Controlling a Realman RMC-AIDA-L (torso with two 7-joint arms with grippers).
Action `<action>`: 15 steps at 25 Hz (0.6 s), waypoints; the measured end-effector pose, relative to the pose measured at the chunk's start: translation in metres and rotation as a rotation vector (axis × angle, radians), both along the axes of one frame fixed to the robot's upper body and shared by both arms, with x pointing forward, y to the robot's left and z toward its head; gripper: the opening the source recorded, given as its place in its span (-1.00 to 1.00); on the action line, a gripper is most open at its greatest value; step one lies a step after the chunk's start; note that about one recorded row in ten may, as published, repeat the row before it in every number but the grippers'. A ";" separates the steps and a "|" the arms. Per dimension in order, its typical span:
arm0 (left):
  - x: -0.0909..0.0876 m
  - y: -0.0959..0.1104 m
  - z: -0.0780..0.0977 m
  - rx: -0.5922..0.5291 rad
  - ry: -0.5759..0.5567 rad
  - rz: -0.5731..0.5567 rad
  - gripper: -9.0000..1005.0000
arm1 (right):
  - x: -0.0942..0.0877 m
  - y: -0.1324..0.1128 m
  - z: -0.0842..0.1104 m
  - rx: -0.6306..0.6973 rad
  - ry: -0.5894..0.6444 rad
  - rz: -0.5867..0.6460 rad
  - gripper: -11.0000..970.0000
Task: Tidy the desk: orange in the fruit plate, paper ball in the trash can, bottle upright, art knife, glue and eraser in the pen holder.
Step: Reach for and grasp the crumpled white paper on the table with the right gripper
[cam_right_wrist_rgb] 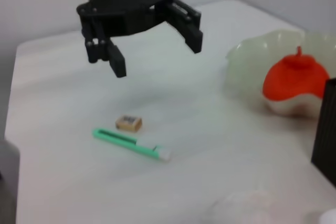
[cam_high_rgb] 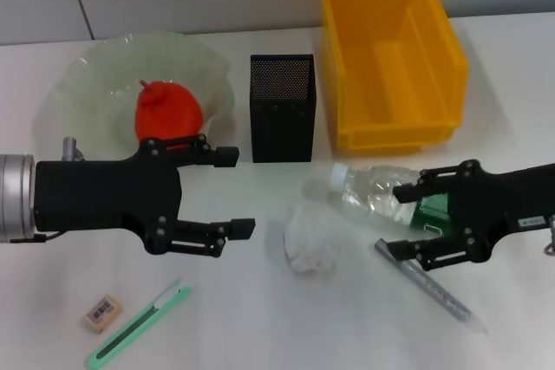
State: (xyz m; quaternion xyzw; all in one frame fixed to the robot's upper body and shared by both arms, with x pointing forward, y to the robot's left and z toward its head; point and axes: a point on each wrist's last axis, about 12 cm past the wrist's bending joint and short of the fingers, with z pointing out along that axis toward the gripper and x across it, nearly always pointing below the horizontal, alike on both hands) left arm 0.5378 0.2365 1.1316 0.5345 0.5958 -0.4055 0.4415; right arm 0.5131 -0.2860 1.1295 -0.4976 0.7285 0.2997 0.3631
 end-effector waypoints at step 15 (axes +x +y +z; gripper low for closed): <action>-0.003 -0.002 -0.015 0.025 0.043 0.007 0.73 | 0.036 0.032 0.007 -0.086 0.034 0.050 0.58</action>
